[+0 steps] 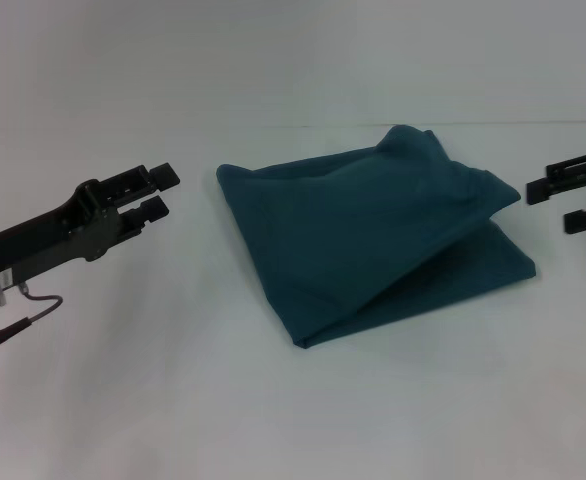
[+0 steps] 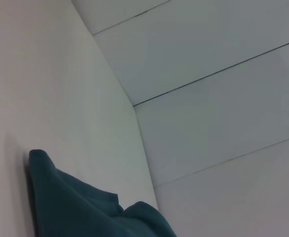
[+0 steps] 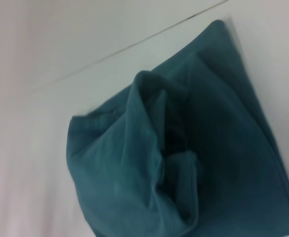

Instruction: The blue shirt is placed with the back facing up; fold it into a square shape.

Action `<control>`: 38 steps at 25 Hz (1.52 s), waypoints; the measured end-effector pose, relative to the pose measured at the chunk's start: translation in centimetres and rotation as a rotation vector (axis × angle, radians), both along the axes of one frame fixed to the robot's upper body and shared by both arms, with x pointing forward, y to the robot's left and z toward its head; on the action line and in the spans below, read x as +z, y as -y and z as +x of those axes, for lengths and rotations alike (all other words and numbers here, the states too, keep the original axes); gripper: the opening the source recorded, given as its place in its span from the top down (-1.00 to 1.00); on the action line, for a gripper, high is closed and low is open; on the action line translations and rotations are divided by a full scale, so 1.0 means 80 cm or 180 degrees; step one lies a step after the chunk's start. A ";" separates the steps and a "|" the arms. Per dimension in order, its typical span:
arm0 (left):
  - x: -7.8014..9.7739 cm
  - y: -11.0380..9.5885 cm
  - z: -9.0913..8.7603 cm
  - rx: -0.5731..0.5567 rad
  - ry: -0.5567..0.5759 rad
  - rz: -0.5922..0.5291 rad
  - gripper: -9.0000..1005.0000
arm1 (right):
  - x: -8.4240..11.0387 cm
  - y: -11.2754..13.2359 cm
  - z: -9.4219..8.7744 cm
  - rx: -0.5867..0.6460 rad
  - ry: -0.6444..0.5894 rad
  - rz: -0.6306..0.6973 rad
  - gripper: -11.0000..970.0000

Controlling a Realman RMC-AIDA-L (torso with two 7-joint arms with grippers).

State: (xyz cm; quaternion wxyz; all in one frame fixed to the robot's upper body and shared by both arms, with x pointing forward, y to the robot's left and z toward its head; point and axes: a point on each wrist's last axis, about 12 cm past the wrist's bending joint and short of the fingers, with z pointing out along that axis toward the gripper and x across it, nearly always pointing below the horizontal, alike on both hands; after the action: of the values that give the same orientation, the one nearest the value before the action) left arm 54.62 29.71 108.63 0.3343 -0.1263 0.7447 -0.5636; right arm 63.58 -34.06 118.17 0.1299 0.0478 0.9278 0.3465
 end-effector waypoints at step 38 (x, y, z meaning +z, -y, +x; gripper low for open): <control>0.000 0.007 0.006 0.0007 0.0007 -0.0014 -0.27 | -0.036 -0.079 0.036 -0.0497 -0.0019 0.0234 -0.67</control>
State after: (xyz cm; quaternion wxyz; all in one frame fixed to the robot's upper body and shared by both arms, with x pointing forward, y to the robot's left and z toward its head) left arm 55.10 29.17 108.66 0.3354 -0.1273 0.7430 -0.5651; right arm 66.48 -27.78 115.27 0.1519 0.1258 0.9083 0.3689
